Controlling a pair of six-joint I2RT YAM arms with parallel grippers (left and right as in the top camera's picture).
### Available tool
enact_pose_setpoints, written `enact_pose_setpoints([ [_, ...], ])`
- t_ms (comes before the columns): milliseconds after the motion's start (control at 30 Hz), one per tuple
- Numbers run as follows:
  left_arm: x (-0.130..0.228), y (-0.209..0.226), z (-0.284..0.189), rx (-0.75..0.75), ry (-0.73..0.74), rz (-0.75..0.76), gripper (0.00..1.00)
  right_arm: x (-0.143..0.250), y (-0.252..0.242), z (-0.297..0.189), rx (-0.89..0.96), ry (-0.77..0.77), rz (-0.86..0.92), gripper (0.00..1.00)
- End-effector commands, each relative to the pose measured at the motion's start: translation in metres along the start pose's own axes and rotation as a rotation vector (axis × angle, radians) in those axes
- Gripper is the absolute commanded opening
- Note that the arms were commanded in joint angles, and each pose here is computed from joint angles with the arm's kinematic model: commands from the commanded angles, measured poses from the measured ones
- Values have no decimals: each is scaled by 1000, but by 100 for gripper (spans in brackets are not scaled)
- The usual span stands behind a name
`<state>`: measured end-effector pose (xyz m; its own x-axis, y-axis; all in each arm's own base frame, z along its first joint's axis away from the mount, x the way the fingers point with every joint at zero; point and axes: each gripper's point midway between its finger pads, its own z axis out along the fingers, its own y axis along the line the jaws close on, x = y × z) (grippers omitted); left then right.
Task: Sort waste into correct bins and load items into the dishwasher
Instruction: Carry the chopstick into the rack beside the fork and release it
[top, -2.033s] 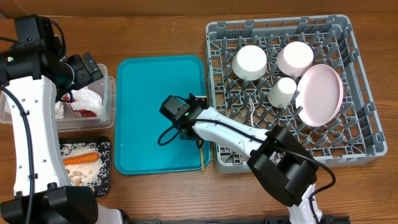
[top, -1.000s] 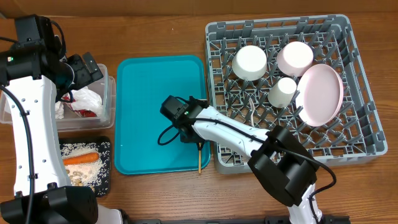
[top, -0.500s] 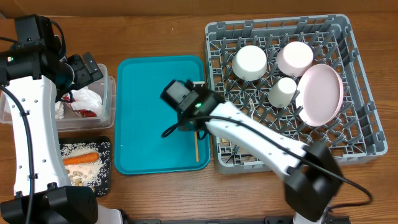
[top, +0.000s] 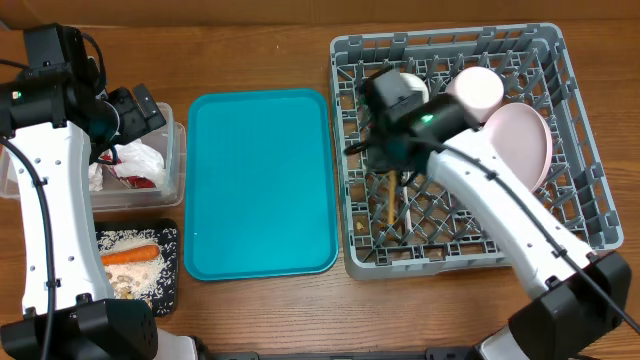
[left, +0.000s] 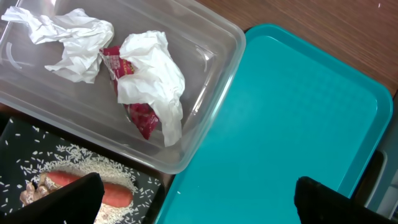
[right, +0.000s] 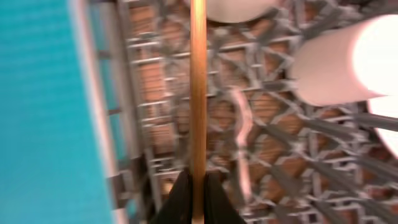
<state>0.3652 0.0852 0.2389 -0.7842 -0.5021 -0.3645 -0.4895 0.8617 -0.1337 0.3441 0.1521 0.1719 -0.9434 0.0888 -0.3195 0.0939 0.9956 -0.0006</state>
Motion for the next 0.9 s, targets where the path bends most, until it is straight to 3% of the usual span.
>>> enact_pose_setpoints([
  [0,-6,-3,-11,13,-37,-8,100,-15,-22,-13,10,-35,-25,4],
  [700,-6,-3,-11,13,-37,-8,100,0,-47,35,77,17,-140,6],
  [867,-6,-3,-11,13,-37,-8,100,-1,-46,35,75,11,-139,24],
])
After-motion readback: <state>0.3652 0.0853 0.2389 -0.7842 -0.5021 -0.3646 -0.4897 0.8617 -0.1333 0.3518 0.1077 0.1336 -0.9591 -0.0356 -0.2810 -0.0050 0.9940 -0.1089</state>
